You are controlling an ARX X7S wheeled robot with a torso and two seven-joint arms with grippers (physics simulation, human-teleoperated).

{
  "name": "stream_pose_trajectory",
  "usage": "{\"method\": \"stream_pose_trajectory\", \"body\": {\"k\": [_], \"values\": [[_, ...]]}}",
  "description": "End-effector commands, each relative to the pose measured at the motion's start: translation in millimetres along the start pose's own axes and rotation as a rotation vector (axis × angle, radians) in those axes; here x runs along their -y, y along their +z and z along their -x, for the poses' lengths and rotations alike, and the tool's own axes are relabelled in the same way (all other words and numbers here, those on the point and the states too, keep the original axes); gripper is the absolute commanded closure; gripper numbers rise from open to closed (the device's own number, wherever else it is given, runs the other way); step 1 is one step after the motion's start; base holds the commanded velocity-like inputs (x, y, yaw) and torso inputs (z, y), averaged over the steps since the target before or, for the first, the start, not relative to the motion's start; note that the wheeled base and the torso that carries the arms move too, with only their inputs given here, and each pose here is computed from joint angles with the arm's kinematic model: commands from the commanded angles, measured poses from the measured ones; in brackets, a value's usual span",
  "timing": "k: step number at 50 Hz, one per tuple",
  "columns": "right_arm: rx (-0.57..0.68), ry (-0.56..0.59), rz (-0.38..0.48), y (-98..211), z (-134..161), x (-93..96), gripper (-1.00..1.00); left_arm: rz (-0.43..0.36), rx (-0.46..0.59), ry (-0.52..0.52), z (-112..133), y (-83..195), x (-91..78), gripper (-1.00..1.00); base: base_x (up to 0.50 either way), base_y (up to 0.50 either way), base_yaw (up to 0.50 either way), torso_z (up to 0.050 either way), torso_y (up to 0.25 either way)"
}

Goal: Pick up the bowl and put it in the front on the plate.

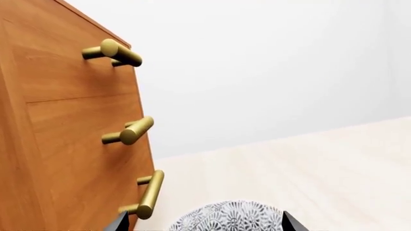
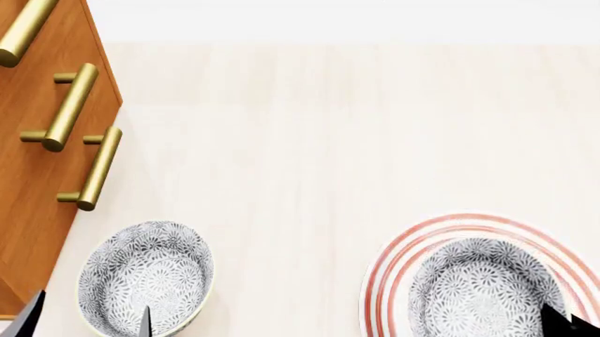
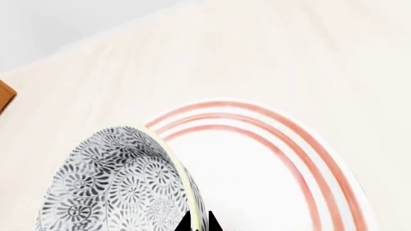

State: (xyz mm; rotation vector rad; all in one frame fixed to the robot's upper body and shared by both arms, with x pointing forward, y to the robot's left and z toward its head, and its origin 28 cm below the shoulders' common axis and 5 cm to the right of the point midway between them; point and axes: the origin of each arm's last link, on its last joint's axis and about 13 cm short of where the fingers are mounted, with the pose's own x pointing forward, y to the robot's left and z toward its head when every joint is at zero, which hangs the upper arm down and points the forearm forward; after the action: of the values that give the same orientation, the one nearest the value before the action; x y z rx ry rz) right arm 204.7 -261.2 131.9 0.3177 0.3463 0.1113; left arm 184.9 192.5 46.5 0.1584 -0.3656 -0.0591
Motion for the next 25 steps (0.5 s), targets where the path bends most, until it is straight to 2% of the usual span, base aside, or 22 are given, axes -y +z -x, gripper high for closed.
{"method": "stream_pose_trajectory", "body": {"k": [1,23,24,25], "values": [[0.042,0.032,0.018,10.2,-8.6,-3.6,1.0,0.0,-0.001,-0.004,-0.7,-0.4,0.5,-1.0,0.0,0.0,0.0,0.0,0.0],[0.033,0.033,0.01,7.2,-18.0,-4.8,1.0,0.002,-0.007,0.004,-1.7,-0.1,-0.4,-1.0,0.0,0.0,0.0,0.0,0.0],[0.035,0.038,0.009,7.8,-17.7,-5.0,-1.0,0.003,-0.008,0.005,-1.8,-0.1,-0.4,-1.0,0.0,0.0,0.0,0.0,0.0],[0.034,0.036,0.009,7.9,-17.7,-5.0,-1.0,0.003,-0.008,0.005,-1.8,0.0,-0.4,-1.0,0.0,0.0,0.0,0.0,0.0]]}}
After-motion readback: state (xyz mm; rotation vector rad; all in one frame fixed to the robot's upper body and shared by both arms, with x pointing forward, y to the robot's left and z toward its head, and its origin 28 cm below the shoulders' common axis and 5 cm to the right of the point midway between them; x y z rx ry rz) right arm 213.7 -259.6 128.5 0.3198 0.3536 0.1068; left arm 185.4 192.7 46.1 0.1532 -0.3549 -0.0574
